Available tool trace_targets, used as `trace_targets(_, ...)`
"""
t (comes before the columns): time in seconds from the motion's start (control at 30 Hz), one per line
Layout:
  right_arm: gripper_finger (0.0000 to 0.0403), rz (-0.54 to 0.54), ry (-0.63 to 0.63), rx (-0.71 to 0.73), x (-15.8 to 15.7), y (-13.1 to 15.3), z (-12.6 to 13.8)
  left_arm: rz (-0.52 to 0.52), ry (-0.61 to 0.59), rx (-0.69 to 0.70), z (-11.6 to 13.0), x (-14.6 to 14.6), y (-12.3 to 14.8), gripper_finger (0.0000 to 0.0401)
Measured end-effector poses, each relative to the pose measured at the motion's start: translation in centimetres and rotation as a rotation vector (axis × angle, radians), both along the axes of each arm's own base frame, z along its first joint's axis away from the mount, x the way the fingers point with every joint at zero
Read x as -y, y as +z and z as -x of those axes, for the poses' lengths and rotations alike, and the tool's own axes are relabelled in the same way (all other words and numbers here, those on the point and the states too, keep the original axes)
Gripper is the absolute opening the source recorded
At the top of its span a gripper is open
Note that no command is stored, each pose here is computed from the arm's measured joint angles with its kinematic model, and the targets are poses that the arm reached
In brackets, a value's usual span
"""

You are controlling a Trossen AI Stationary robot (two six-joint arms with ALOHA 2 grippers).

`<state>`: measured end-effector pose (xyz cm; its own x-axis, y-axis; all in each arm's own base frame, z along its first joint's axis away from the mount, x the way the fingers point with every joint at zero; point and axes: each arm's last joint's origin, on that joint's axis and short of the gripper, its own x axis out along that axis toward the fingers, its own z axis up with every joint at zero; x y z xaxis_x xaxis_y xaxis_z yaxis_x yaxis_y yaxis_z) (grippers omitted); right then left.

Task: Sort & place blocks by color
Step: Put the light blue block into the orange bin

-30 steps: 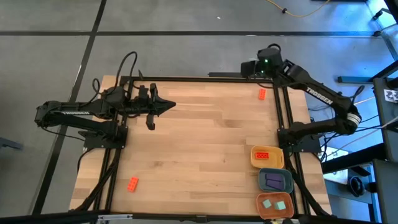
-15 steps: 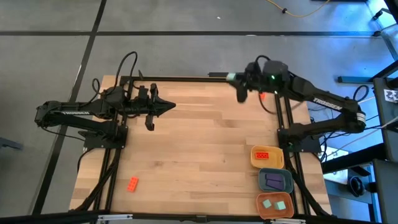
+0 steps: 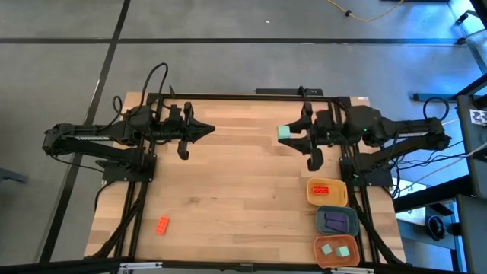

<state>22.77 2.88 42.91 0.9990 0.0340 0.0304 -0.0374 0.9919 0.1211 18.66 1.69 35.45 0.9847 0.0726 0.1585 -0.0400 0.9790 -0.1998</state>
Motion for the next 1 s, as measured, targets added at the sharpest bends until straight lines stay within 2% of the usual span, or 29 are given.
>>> trace_targets(0.37,0.0137,0.011,-0.014,0.02,0.2,0.2,0.1,0.012,-0.058,0.048,0.1,0.2,0.5,0.0)
trace_targets(0.6,0.0137,-0.055,-0.012,-0.035,0.2,-0.2,0.1,0.013,-0.055,0.046,0.1,0.2,0.4,0.0)
trace_targets(0.77,0.0137,-0.222,0.061,-0.315,-0.6,-0.4,1.0,0.013,-0.055,0.045,0.1,0.2,0.4,0.0)
trace_targets(0.9,0.0137,-0.418,0.198,-0.63,-2.5,-1.4,2.3,0.013,-0.055,0.045,0.1,0.2,0.4,0.0)
trace_targets(1.0,0.0137,-0.578,0.253,-0.833,-4.4,-2.6,3.5,0.014,-0.055,0.041,0.1,0.2,0.4,0.0)
